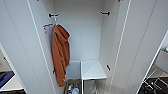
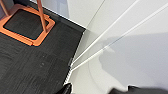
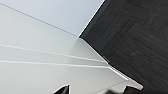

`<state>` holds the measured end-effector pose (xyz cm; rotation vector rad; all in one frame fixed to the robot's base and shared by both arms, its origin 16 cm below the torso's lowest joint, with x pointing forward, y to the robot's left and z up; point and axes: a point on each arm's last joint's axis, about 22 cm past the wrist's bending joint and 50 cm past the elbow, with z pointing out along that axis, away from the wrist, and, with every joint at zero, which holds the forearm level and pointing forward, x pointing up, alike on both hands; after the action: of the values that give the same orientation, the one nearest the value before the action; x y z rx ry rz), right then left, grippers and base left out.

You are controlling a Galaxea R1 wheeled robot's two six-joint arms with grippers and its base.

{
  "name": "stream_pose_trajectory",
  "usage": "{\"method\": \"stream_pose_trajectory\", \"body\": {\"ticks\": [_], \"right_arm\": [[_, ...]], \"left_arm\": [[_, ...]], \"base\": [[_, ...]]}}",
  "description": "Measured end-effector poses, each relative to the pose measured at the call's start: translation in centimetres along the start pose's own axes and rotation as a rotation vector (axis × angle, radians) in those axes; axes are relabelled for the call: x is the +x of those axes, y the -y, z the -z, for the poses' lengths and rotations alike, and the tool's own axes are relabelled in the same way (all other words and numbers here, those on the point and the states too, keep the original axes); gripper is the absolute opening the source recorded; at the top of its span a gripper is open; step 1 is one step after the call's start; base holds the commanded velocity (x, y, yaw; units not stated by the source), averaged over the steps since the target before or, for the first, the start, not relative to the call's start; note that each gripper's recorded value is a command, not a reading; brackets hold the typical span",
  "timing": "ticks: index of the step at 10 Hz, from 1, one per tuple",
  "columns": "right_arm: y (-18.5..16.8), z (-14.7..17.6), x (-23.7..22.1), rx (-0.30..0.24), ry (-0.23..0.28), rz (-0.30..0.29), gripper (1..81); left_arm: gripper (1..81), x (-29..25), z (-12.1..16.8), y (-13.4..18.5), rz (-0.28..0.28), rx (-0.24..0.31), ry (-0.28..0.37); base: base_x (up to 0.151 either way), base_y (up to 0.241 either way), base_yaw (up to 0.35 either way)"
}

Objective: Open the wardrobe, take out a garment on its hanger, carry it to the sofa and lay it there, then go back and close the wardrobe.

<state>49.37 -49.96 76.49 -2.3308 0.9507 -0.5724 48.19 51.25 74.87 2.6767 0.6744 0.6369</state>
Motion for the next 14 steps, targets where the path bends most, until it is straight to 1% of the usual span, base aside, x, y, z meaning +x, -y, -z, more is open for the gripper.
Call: {"method": "stream_pose_trajectory", "body": {"ticks": [1, 2, 3, 4, 5, 6, 7, 8, 9, 10, 12, 14], "right_arm": [[2.4, -0.9, -1.8, 0.048, 0.042, -0.013, 81.1], [4.2, -1.6, -3.8, 0.084, 0.087, -0.026, 81.1], [5.3, -1.9, -5.4, 0.112, 0.117, -0.042, 81.1], [6.3, -2.1, -7.3, 0.137, 0.148, -0.047, 81.1], [7.6, -2.4, -10.0, 0.17, 0.2, -0.048, 81.1], [9.9, -2.7, -13.3, 0.217, 0.248, -0.057, 81.1], [12.2, -2.4, -16.6, 0.266, 0.311, -0.042, 81.1], [13.9, -2.5, -19.1, 0.3, 0.341, -0.055, 81.1], [15.5, -2.3, -21.0, 0.332, 0.351, -0.046, 81.1], [15.8, -1.7, -23.7, 0.357, 0.396, -0.001, 81.1], [15.7, -2.4, -29.4, 0.376, 0.461, 0.012, 81.1], [20.0, -4.4, -32.8, 0.443, 0.488, 0.06, 81.1]], "left_arm": [[81.1, -0.9, -1.0, -1.4, 0.001, -0.016, 0.022], [81.1, -1.2, -1.6, -2.1, 0.0, -0.023, 0.031], [81.1, -2.0, -2.1, -3.0, 0.001, -0.037, 0.046], [81.1, -2.8, -2.7, -4.6, -0.006, -0.061, 0.065], [81.1, -3.8, -3.4, -6.2, -0.013, -0.083, 0.085], [81.1, -5.4, -4.2, -8.1, -0.025, -0.11, 0.117], [81.1, -7.2, -5.2, -9.7, -0.024, -0.136, 0.142], [81.1, -9.0, -5.8, -11.1, -0.037, -0.156, 0.175], [81.1, -11.1, -6.6, -12.0, -0.04, -0.17, 0.208], [81.1, -13.1, -7.2, -12.2, -0.038, -0.174, 0.239], [81.1, -16.5, -8.1, -13.4, -0.045, -0.196, 0.289], [81.1, -20.4, -9.3, -16.5, -0.056, -0.244, 0.336]], "base": [[0.0, 0.0, 0.0], [0.0, 0.0, 0.0], [0.0, 0.0, 0.0], [0.0, 0.0, 0.0], [0.0, 0.0, 0.0], [0.0, 0.0, 0.0], [0.0, 0.0, 0.0], [0.0, 0.0, 0.0], [0.0, 0.0, 0.0], [0.0, 0.0, 0.0], [0.0, 0.0, 0.0], [0.0, 0.0, 0.0]]}}
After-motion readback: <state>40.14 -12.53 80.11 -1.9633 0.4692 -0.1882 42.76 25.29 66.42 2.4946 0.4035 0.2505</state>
